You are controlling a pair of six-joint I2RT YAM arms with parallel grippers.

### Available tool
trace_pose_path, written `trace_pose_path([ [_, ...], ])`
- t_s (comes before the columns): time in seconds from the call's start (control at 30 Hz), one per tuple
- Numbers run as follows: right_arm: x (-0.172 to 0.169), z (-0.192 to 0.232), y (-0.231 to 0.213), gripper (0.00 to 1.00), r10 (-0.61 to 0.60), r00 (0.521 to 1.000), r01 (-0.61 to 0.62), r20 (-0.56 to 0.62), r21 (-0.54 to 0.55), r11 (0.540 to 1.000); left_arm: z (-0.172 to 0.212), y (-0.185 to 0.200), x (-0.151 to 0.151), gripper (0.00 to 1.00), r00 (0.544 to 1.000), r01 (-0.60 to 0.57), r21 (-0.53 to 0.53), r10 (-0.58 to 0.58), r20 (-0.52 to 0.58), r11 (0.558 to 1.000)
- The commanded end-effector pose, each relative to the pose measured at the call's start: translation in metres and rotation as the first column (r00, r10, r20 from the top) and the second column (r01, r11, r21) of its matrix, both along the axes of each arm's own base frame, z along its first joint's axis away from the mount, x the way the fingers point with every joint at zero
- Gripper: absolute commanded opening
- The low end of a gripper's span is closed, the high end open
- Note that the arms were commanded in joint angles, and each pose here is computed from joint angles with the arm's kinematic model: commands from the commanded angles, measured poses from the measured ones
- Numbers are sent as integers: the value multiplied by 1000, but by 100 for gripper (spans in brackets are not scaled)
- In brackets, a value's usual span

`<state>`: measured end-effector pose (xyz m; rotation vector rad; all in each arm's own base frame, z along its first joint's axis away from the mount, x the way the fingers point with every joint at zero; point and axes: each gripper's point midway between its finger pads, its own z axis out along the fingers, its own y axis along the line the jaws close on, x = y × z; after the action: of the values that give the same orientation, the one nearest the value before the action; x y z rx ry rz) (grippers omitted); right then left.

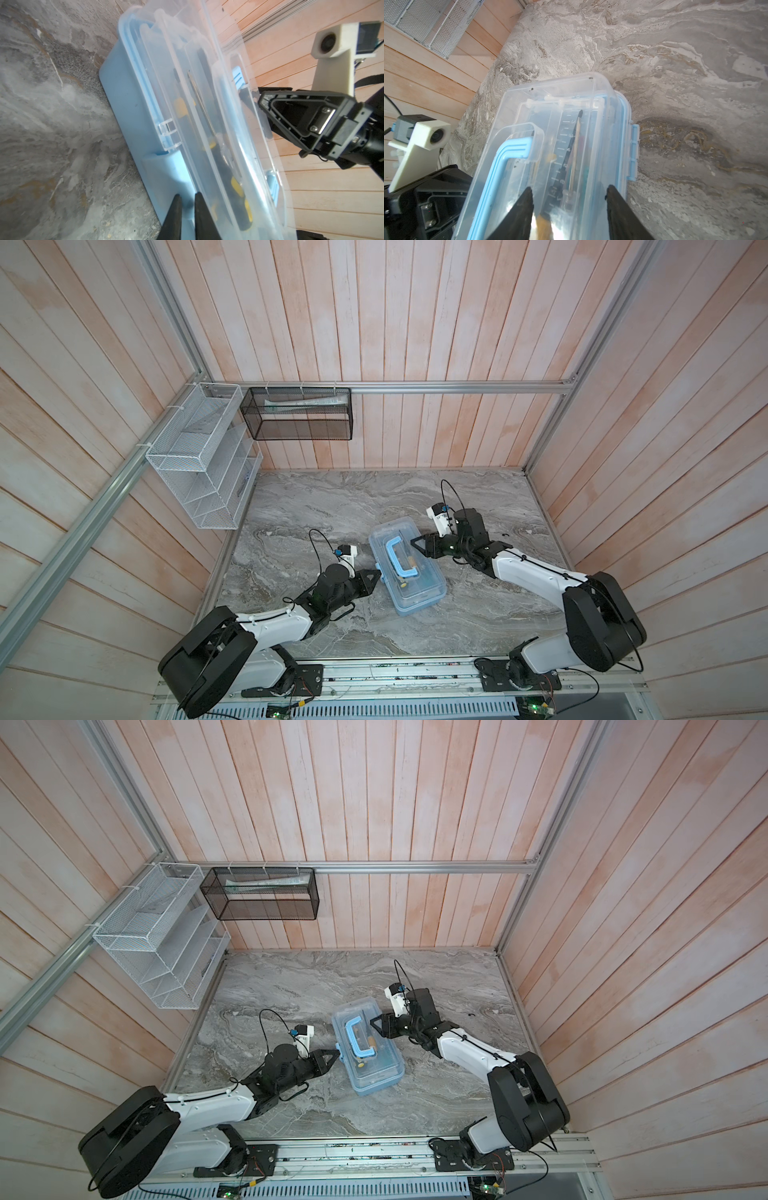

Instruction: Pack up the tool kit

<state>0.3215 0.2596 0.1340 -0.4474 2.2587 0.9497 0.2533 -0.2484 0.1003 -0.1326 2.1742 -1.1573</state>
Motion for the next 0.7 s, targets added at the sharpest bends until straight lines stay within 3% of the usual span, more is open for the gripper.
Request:
trace_pose_path([
  [0.0,-32,-38,4,53,75,985,-81,-156,-37,996,11,-8,3,16,999,29,-4,-29,36,1000],
  [0.67,-34,-40,5,52,79,983,-84,-167,-26,996,19,-27,6,14,996,74,-28,-72,47,997],
])
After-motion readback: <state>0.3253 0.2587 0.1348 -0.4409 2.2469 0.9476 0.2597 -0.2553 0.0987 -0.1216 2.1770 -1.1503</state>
